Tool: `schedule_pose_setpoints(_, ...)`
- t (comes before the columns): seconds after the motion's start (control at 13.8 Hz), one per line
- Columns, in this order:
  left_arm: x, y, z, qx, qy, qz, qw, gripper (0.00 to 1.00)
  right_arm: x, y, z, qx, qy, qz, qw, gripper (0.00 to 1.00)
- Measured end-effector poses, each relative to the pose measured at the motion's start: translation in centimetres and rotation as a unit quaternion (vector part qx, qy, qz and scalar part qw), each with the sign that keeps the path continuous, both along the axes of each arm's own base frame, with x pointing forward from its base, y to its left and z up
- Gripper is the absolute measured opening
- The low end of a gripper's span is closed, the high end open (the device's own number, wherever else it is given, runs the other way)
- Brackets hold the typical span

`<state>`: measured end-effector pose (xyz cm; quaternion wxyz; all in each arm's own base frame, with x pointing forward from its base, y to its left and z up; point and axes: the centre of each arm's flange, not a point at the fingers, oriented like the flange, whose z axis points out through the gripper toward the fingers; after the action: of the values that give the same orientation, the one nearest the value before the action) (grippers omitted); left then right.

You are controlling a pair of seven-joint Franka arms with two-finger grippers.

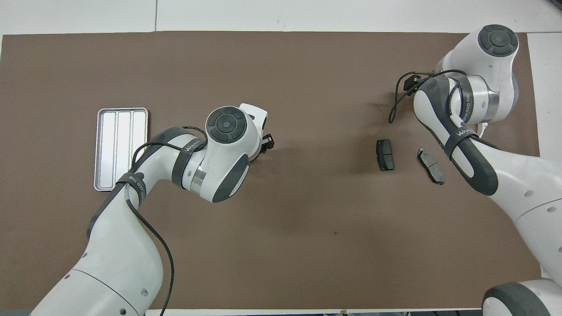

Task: Pick bearing gear from pile to tray
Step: 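Carry the bearing with the left gripper over the silver tray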

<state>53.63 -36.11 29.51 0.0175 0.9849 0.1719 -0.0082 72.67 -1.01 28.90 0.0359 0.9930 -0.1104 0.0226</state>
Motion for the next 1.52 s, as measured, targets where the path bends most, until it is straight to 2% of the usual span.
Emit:
schedule_pose_setpoints(0.07,-0.1,0.1,-0.2,0.000,-0.001,0.000,1.000,0.70,0.0,0.0,0.0,0.001,0.000,0.000,1.000,1.00)
schedule_pose_setpoints(0.14,-0.2,0.2,-0.3,0.000,-0.001,0.001,1.000,0.63,0.0,0.0,-0.1,0.001,0.001,0.000,1.000,1.00)
schedule_pose_setpoints(0.29,-0.2,0.2,0.1,-0.001,-0.003,0.001,1.000,0.60,0.0,0.0,-0.3,0.001,0.002,-0.001,1.000,1.00)
schedule_pose_setpoints(0.36,-0.2,0.2,0.2,-0.002,-0.004,0.001,1.000,0.52,0.0,-0.1,-0.3,0.002,0.002,-0.003,1.000,0.91)
schedule_pose_setpoints(0.43,-0.2,0.2,0.2,-0.002,-0.004,0.002,1.000,0.51,0.0,-0.1,-0.3,0.005,0.002,-0.005,1.000,0.91)
schedule_pose_setpoints(0.51,-0.2,0.2,0.2,-0.002,-0.004,0.003,1.000,0.45,0.0,-0.1,-0.3,0.008,0.000,-0.008,1.000,0.85)
schedule_pose_setpoints(0.58,-0.2,0.3,0.3,-0.002,-0.004,0.005,1.000,0.35,0.1,-0.2,-0.2,0.010,-0.003,-0.009,1.000,0.74)
schedule_pose_setpoints(0.72,-0.2,0.3,0.5,-0.001,-0.003,0.014,1.000,0.34,0.1,-0.3,-0.1,0.011,-0.005,-0.011,1.000,0.69)
schedule_pose_setpoints(0.8,-0.2,0.3,0.7,0.000,-0.001,0.017,1.000,0.34,0.2,-0.4,-0.1,0.011,-0.005,-0.011,1.000,0.61)
schedule_pose_setpoints(0.87,-0.1,0.3,1.0,0.003,0.004,0.019,1.000,0.34,0.2,-0.4,-0.1,0.011,-0.005,-0.012,1.000,0.60)
schedule_pose_setpoints(1.01,0.3,0.6,2.5,0.010,0.012,0.023,1.000,0.34,0.2,-0.5,-0.1,0.012,-0.006,-0.013,1.000,0.51)
schedule_pose_setpoints(1.09,0.5,1.1,3.9,0.011,0.011,0.026,1.000,0.34,0.2,-0.5,-0.1,0.013,-0.006,-0.013,1.000,0.51)
schedule_pose_setpoints(1.23,1.0,3.5,7.7,0.014,0.014,0.020,1.000,0.34,0.2,-0.5,0.0,0.014,-0.006,-0.014,1.000,0.40)
schedule_pose_setpoints(1.3,1.1,5.3,9.9,0.017,0.018,0.011,1.000,0.34,0.2,-0.4,0.0,0.014,-0.006,-0.014,1.000,0.40)
schedule_pose_setpoints(1.38,1.3,7.5,12.1,0.019,0.023,0.002,1.000,0.34,0.2,-0.5,0.0,0.014,-0.006,-0.014,1.000,0.32)
schedule_pose_setpoints(1.52,1.7,12.7,15.7,0.021,0.032,-0.017,0.999,0.34,0.2,-0.5,0.0,0.014,-0.006,-0.014,1.000,0.28)
